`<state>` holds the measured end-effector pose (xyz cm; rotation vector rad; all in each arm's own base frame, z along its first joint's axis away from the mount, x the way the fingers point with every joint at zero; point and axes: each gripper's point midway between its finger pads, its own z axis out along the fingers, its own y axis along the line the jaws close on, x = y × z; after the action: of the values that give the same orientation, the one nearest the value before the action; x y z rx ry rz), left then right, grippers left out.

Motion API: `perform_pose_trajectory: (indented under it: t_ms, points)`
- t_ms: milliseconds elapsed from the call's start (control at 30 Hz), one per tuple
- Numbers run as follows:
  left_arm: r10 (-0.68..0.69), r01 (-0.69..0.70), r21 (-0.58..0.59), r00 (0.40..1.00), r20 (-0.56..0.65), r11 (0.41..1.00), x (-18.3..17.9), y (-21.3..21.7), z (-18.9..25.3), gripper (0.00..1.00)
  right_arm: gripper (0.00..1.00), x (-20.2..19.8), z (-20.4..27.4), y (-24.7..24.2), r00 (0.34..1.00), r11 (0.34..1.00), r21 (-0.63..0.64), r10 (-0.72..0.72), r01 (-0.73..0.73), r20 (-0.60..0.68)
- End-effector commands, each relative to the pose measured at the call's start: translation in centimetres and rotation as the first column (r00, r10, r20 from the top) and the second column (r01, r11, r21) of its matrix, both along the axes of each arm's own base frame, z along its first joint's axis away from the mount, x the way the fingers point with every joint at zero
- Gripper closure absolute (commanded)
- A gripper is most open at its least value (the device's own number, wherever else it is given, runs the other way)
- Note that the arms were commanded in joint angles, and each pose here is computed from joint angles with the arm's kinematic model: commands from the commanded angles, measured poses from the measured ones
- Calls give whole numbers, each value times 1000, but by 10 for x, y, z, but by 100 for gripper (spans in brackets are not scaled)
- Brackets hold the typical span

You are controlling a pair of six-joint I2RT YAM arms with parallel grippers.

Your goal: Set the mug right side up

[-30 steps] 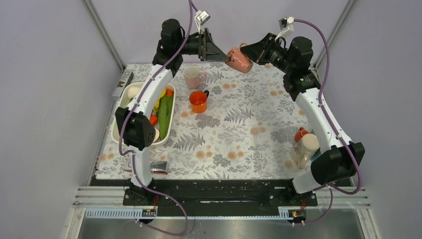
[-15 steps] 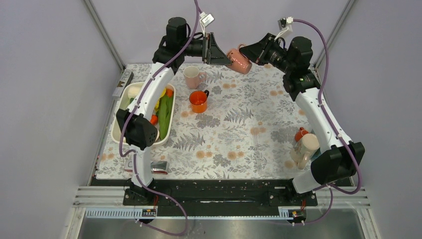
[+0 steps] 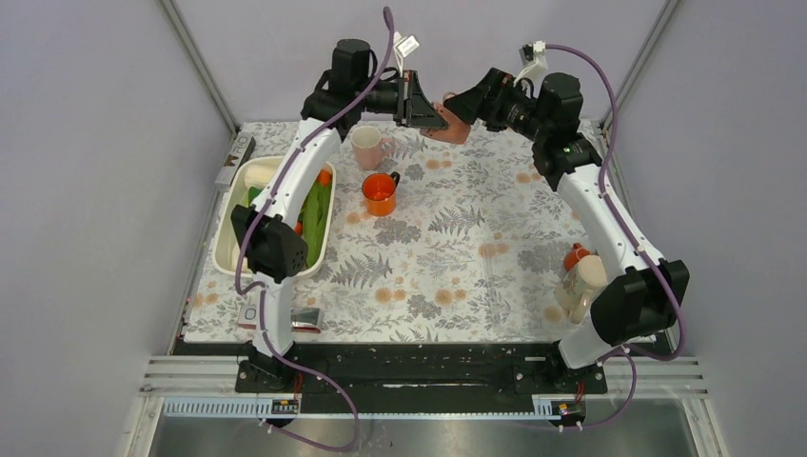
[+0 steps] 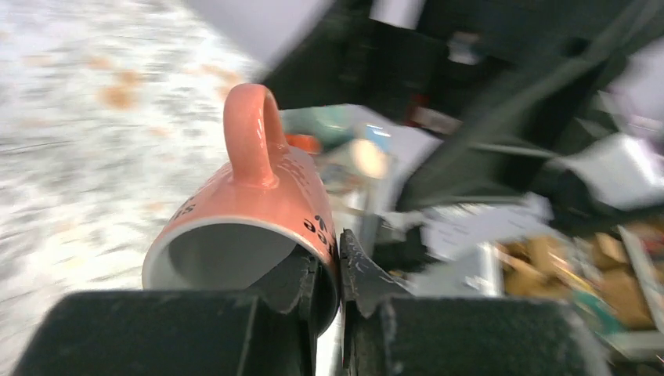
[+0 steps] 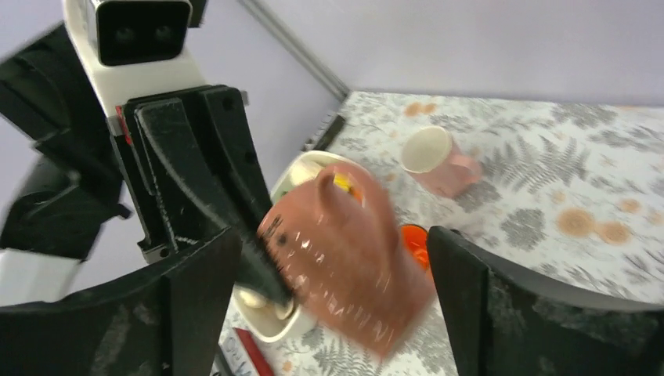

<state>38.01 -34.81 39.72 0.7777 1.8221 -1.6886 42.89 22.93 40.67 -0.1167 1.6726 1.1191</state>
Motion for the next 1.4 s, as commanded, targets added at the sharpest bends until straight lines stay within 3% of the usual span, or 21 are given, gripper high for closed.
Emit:
perform_pose_trajectory:
  t_ms: [0,100,167,300,767,967,1100,1167,1233,1367]
  points:
    - [288,-364,320,921,263,875,68,35,-71,100,1,18,-37,-30,978,970,-151,-200,189,-55]
    - [332,-519,427,835,438,740,102,57,-100,100,1,25,-58,-66,921,907,-247,-376,343,-104]
    - [283,-597,479,768,575,644,126,68,-121,100,1,25,-68,-89,868,843,-324,-485,430,-111]
    - [182,-642,545,721,669,539,158,70,-164,100,1,18,-84,-106,845,787,-439,-525,434,-106]
    - [-23,-530,688,784,620,495,169,55,-268,100,1,4,-117,-115,825,741,-565,-538,362,-176]
    - [-54,-415,740,854,518,529,147,47,-301,100,1,-5,-145,-171,661,562,-738,-720,374,-214]
    - [-57,-397,741,862,504,542,145,43,-307,100,1,-16,-157,-199,596,507,-781,-771,363,-224]
    - [-44,-414,728,854,519,547,148,42,-302,91,1,-22,-159,-212,568,490,-790,-791,368,-227]
    - [-34,-436,713,841,540,548,153,41,-295,70,0,-28,-160,-226,548,489,-792,-801,366,-241]
    - [-29,-468,685,814,580,558,157,41,-279,54,1,-38,-167,-242,580,511,-809,-766,289,-276]
